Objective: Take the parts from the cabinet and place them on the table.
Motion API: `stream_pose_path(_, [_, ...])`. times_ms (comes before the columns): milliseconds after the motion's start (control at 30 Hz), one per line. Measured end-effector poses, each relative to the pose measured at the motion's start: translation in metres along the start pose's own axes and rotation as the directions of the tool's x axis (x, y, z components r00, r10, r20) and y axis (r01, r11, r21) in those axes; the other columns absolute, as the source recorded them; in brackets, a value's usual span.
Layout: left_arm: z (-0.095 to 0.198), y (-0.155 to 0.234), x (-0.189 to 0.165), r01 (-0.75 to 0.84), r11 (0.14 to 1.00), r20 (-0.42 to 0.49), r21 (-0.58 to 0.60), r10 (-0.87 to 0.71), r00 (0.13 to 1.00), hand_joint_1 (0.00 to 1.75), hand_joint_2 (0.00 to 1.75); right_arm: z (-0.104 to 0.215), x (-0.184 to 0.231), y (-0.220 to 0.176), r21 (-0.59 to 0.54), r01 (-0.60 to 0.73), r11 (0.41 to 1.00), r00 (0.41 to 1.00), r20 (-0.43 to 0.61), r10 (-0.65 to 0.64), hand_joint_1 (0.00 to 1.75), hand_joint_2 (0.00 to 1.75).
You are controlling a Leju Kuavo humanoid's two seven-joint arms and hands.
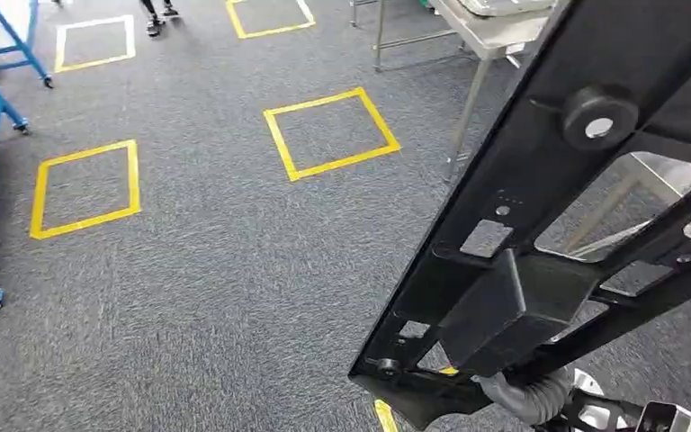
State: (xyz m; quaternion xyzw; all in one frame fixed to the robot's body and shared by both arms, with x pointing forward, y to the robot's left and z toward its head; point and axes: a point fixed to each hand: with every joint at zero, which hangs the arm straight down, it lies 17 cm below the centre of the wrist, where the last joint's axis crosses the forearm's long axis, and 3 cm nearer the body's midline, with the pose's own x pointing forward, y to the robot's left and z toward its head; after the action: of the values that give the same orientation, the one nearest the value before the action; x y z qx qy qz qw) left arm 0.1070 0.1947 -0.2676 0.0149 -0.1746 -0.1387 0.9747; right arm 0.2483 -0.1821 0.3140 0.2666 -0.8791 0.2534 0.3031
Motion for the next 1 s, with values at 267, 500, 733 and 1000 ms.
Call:
stream_pose_path(267, [0.0004,0.0006,-0.0048,0.000,1.000,-0.011,0.003,0.000,1.000,0.00,1.75,-0.0017,-0.0001,-0.0008,0.002,-0.003,1.000,1.000,0.000,0.003,1.75,1.75])
stream_pose_path(500, [0.0011,-0.0018,-0.0067,0.001,1.000,-0.015,-0.003,-0.001,1.000,0.00,1.75,-0.0029,-0.0010,-0.0014,0.006,0.000,1.000,1.000,-0.001,0.000,1.75,1.75])
stream_pose_path(733, [0.0007,-0.0021,-0.0039,0.003,1.000,-0.010,-0.004,-0.003,1.000,0.00,1.75,-0.0022,-0.0007,-0.0014,0.006,0.004,1.000,1.000,-0.001,-0.004,1.75,1.75])
stream_pose_path(1000, [0.0000,-0.0005,-0.0010,-0.003,1.000,-0.009,0.000,0.003,1.000,0.00,1.75,-0.0023,-0.0013,-0.0033,0.003,0.000,1.000,1.000,-0.004,0.000,1.75,1.75])
